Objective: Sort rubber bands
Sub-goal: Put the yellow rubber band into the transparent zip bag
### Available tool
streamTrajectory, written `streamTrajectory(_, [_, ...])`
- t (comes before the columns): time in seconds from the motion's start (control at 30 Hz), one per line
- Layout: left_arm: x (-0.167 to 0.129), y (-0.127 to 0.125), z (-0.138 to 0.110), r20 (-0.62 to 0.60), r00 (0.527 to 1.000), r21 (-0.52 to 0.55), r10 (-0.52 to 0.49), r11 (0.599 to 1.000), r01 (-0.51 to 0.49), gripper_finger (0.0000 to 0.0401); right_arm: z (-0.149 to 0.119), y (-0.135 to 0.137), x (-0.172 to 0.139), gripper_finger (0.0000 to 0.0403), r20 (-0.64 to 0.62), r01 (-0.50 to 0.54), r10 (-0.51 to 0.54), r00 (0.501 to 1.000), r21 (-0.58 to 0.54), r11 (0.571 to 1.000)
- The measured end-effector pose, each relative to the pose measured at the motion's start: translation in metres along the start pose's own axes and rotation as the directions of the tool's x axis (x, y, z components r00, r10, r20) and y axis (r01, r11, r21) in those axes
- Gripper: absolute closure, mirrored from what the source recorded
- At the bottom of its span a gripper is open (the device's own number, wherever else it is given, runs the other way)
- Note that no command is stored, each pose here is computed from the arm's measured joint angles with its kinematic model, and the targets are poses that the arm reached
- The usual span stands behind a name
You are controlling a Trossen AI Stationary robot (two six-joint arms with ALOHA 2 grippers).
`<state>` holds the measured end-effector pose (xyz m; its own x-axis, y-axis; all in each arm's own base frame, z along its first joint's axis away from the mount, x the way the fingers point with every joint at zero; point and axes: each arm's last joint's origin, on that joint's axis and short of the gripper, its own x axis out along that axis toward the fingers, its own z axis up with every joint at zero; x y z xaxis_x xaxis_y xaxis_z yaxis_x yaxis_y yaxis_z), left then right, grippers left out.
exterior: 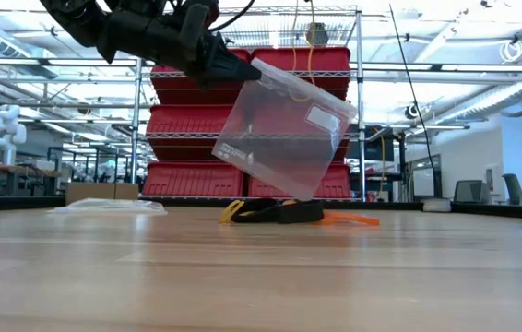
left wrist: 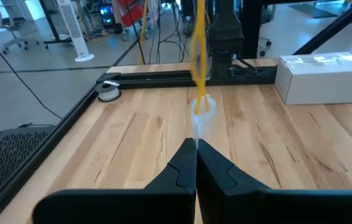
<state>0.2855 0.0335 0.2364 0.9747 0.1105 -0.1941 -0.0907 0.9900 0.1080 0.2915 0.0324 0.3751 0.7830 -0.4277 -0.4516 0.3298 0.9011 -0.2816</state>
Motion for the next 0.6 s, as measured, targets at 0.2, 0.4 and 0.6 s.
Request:
streamTrajectory(0.2, [0.0, 0.0, 0.001, 0.012, 1.0, 0.0, 0.006, 1.0, -0.006, 0.0401, 0.0, 0.001, 0.001, 0.0403, -0.003, -0.013, 0.014, 1.0, 0.024, 1.0])
streamTrajectory(0.4, [0.0, 0.001, 0.002, 0.016, 1.0, 0.0, 0.011, 1.0, -0.011, 0.0401, -0.005, 0.012, 0.015, 0.0403, -0.045, -0.068, 0.069, 0.997, 0.024, 0.997])
streamTrajectory(0.6, [0.0, 0.0, 0.002, 0.02, 1.0, 0.0, 0.012, 1.0, -0.012, 0.0401, -0.011, 0.021, 0.033, 0.0403, -0.096, -0.078, 0.078, 0.992, 0.008, 0.997])
